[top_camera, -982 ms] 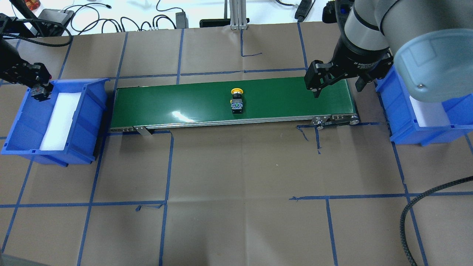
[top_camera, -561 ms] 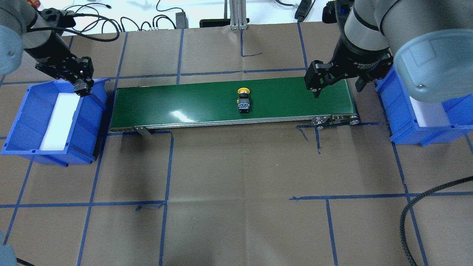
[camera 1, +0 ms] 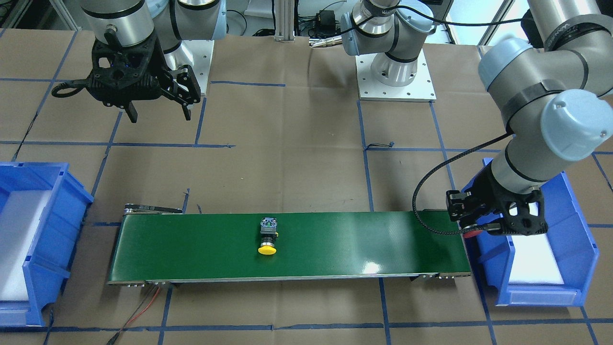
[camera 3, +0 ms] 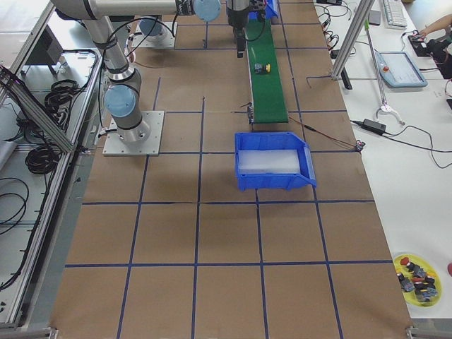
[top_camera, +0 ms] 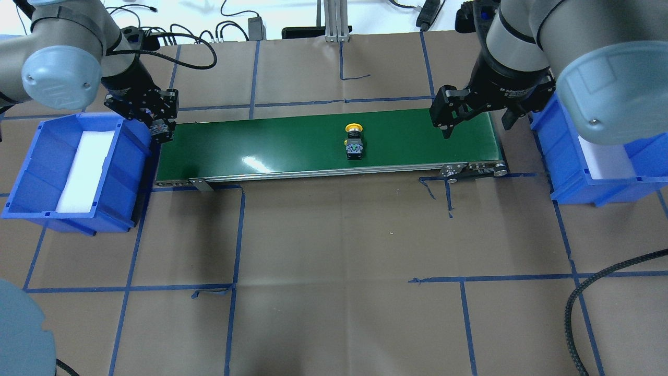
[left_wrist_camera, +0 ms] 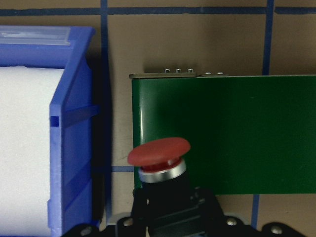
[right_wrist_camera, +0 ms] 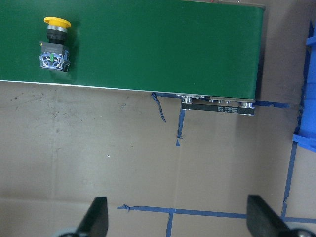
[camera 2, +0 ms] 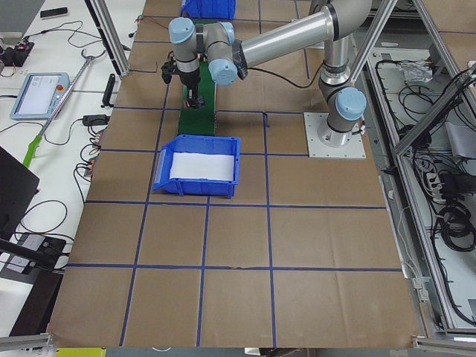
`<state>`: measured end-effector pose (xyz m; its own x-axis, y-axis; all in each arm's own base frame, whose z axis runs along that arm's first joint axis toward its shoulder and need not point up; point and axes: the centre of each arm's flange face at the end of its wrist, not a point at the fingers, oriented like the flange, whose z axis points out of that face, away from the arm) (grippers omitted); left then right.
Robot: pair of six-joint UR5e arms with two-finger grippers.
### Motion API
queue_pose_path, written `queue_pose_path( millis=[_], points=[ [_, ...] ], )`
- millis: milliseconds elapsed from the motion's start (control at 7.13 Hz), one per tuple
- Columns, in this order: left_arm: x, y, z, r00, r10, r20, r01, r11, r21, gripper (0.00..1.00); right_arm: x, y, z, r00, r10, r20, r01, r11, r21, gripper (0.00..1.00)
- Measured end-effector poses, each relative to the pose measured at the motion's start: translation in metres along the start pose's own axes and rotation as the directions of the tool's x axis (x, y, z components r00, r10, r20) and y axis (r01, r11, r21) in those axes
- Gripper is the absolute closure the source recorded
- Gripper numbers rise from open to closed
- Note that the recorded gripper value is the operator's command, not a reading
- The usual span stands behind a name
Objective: Transport two buttons from left to right
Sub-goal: 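Place the red button on the conveyor with the left gripper and withdraw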
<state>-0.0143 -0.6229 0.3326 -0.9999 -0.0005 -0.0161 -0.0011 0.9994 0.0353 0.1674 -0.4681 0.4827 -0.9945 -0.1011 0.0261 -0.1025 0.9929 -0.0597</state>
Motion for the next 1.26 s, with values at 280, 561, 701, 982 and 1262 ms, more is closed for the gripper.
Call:
queue_pose_path(
  millis=[280,561,701,982,1262],
  points=[
    [0.007,-0.01,0.034,1.0,0.01,-0.008,-0.011,0.999,-0.038,1.0,0.0,0.0,0.001,1.0,0.0,0.0,0.0,1.0,-0.002,0.0],
    [0.012,-0.01,0.062,1.0,0.03,-0.009,-0.03,0.999,-0.043,0.98,0.0,0.0,0.001,1.0,0.0,0.0,0.0,1.0,-0.003,0.0],
    [0.013,-0.005,0.072,0.999,0.036,-0.004,-0.036,0.999,-0.025,0.59,0.0,0.0,0.001,1.0,0.0,0.0,0.0,1.0,-0.003,0.0],
    [0.014,0.0,0.078,0.999,0.038,0.001,-0.038,0.999,-0.001,0.01,0.0,0.0,0.001,1.0,0.0,0.0,0.0,1.0,-0.003,0.0],
    [0.012,-0.003,0.061,0.999,0.035,0.01,-0.035,0.999,0.032,0.0,0.0,0.0,0.001,1.0,0.0,0.0,0.0,1.0,-0.004,0.0]
  ],
)
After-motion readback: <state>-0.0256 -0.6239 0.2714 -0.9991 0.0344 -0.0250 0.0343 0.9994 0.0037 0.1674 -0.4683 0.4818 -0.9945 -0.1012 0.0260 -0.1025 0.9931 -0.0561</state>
